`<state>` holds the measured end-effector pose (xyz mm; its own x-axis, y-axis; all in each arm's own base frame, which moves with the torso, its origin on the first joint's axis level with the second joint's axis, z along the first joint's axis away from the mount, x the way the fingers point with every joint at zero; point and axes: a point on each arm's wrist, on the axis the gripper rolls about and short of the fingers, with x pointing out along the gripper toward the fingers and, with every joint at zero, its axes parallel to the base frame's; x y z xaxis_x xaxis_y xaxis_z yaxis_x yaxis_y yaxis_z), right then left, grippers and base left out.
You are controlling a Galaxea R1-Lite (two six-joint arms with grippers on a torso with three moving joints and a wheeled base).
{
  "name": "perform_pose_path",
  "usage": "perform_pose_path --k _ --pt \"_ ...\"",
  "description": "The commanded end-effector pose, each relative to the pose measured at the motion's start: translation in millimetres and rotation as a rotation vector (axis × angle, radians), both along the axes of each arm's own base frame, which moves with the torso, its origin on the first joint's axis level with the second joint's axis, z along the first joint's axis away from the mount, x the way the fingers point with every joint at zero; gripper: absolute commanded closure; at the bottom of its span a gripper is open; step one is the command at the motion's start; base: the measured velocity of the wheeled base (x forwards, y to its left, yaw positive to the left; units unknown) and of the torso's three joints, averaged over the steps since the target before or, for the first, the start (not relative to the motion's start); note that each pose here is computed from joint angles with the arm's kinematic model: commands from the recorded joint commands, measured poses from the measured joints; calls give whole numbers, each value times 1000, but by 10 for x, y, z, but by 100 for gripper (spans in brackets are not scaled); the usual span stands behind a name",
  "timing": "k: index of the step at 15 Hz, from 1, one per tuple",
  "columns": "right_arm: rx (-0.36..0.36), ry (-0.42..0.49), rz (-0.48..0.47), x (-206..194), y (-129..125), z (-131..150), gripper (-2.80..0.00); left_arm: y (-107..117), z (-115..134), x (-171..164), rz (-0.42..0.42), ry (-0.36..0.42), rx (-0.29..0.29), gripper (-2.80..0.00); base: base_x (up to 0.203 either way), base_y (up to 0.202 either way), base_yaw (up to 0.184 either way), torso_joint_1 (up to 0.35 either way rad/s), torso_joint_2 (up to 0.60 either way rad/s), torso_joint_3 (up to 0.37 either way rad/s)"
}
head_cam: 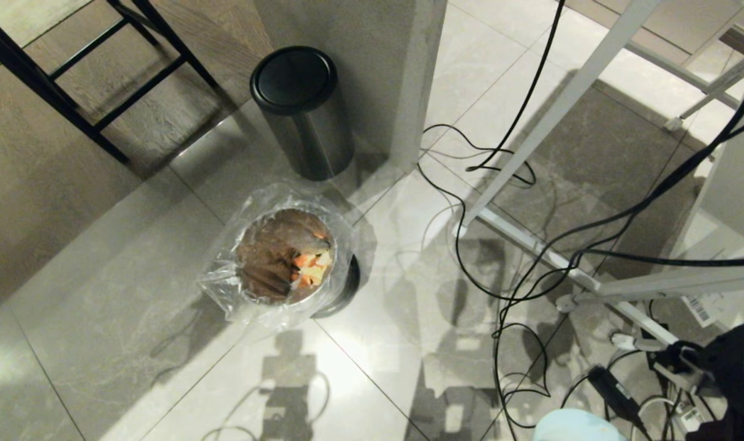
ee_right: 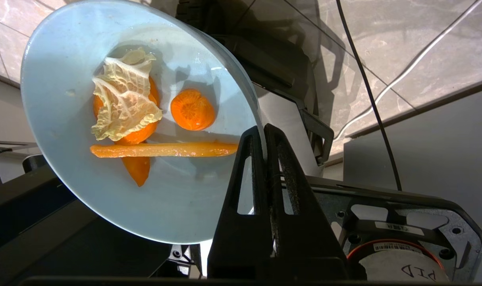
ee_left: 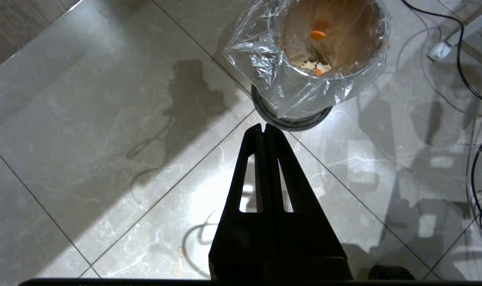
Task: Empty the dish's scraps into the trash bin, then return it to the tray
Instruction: Move the bowl over the trash can
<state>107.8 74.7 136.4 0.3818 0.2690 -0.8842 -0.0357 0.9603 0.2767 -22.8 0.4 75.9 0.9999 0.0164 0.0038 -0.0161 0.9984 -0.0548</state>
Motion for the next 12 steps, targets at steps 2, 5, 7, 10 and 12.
perform_pose_path --k 2,5,7,10,12 --pt "4 -1 -2 -9 -5 6 0 0 1 1 0 1 0 0 0 0 0 2 4 -13" --pt "7 -6 -2 -19 -12 16 0 0 1 1 0 1 0 0 0 0 0 0 0 0" --pt "7 -5 -2 -20 -13 12 0 0 1 1 0 1 0 0 0 0 0 0 0 0" --pt "1 2 -3 -33 -22 -14 0 0 1 1 0 1 0 0 0 0 0 0 0 0" --pt "2 2 -2 -31 -21 -15 0 0 1 1 0 1 0 0 0 0 0 0 0 0"
